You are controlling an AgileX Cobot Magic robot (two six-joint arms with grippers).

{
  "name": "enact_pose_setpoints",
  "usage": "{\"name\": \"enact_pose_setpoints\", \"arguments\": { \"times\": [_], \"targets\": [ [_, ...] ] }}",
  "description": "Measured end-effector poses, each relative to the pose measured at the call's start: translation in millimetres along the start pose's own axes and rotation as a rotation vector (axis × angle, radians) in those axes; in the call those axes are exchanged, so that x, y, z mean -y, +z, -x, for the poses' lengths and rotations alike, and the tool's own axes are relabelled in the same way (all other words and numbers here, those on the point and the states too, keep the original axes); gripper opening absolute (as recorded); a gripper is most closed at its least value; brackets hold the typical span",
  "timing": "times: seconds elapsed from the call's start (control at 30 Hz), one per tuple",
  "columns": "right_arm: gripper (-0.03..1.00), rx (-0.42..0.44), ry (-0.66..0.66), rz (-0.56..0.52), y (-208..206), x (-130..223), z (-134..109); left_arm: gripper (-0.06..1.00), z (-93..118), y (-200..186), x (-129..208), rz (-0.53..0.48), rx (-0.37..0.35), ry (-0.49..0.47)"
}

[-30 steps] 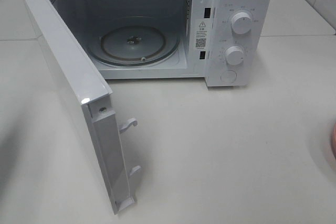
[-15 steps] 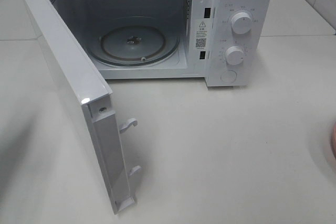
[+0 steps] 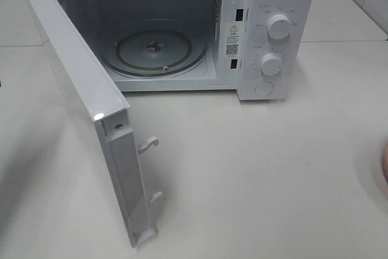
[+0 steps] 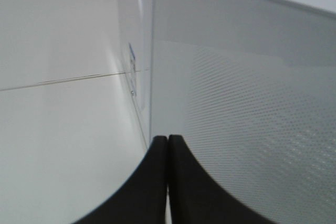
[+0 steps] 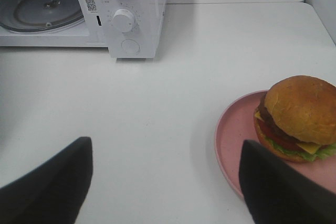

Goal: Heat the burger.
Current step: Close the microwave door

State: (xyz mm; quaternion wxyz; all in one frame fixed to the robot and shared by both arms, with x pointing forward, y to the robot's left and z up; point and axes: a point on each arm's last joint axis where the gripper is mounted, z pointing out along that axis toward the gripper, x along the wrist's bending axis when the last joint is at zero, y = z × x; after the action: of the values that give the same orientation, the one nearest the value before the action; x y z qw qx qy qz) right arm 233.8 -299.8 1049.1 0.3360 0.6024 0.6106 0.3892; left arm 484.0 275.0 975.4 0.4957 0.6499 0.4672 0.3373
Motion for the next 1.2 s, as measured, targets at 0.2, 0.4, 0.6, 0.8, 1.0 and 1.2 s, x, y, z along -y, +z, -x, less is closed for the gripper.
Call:
{"name": "enact_pose_setpoints", "arguments": {
  "times": [0.2, 0.4, 0.6, 0.8, 1.0, 1.2],
  "targets": [
    [0.76, 0.000, 0.000, 0.000, 0.0, 0.0, 0.0, 0.00, 11.7, 15.2, 0.6, -0.013, 0.068, 0.013],
    [0.76, 0.000, 0.000, 0.000, 0.0, 0.0, 0.0, 0.00, 12.9, 19.7, 5.4, -0.031, 0.077, 0.002],
    [0.76, 0.000, 0.000, 0.000, 0.0, 0.0, 0.0, 0.00, 28.7, 34.7, 3.1, -0.032, 0.146, 0.019],
    [0.76, 0.000, 0.000, 0.000, 0.0, 0.0, 0.0, 0.00, 37.0, 38.9, -1.3, -0.028, 0.161, 0.011],
    [0.76, 0.000, 0.000, 0.000, 0.0, 0.0, 0.0, 0.00, 47.2, 43.9, -7.4, -0.007, 0.192, 0.004],
    [0.76, 0.000, 0.000, 0.000, 0.0, 0.0, 0.0, 0.00, 59.2, 54.2, -13.0, 0.004, 0.232, 0.000]
  ]
}}
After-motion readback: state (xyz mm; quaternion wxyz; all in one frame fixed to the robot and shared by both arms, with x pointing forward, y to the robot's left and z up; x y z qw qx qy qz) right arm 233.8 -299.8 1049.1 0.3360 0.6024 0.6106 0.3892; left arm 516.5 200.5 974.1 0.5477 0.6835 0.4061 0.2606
